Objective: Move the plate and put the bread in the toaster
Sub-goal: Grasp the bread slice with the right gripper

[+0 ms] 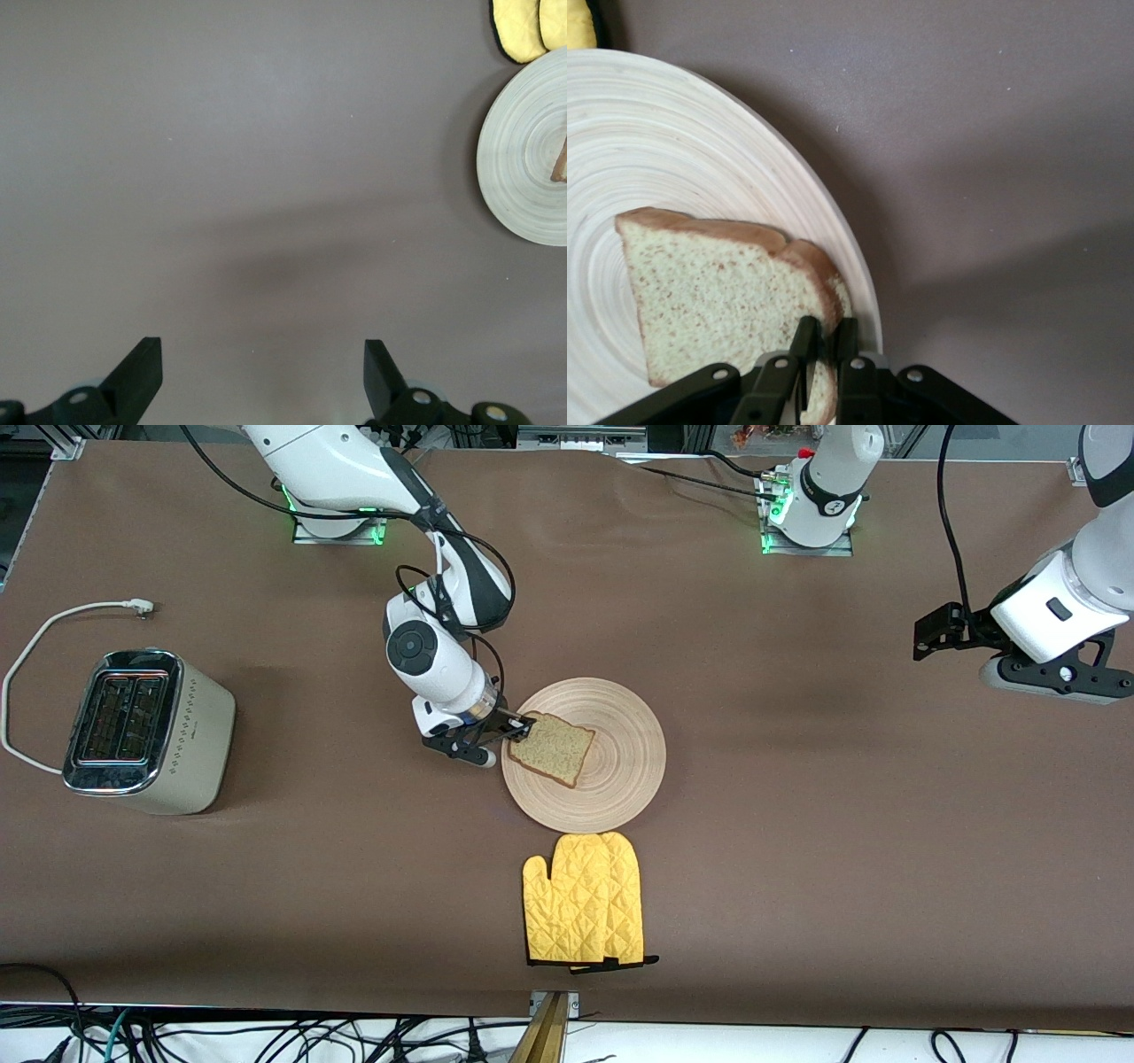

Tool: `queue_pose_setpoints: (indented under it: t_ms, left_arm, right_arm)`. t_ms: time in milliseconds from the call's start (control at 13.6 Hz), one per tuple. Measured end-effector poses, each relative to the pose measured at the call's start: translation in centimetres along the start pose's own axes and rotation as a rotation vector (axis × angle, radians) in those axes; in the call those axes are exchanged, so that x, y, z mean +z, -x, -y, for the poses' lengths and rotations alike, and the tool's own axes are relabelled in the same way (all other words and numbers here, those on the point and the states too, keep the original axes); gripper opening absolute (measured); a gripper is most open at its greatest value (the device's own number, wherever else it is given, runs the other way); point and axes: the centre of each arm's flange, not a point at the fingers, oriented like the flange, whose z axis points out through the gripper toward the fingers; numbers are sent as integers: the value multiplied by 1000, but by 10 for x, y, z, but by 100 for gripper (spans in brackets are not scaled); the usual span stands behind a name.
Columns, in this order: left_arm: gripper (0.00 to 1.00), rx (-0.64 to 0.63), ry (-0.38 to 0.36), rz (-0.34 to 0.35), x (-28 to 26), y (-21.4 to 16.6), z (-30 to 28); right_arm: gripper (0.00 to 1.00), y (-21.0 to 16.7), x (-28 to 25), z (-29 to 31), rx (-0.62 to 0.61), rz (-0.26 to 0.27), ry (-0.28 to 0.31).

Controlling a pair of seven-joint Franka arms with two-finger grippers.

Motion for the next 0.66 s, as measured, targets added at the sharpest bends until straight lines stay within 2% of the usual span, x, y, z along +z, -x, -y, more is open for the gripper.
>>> queue_pose_setpoints:
  t_ms: [74,148,516,664]
  left_arm:
    - [100,-1,0,2,0,0,0]
    - [100,-1,0,3,-1,1,0]
    - [100,-1,0,-2,-3,-1,0]
    - [100,-1,0,-15,-8,-2,0]
  right_arm:
    - [6,0,0,0,0,0,0]
    - [3,0,0,0,0,0,0]
    - [3,-2,-2,1,-1,-2,-1]
    - [3,-8,-12,2,-10,5,19]
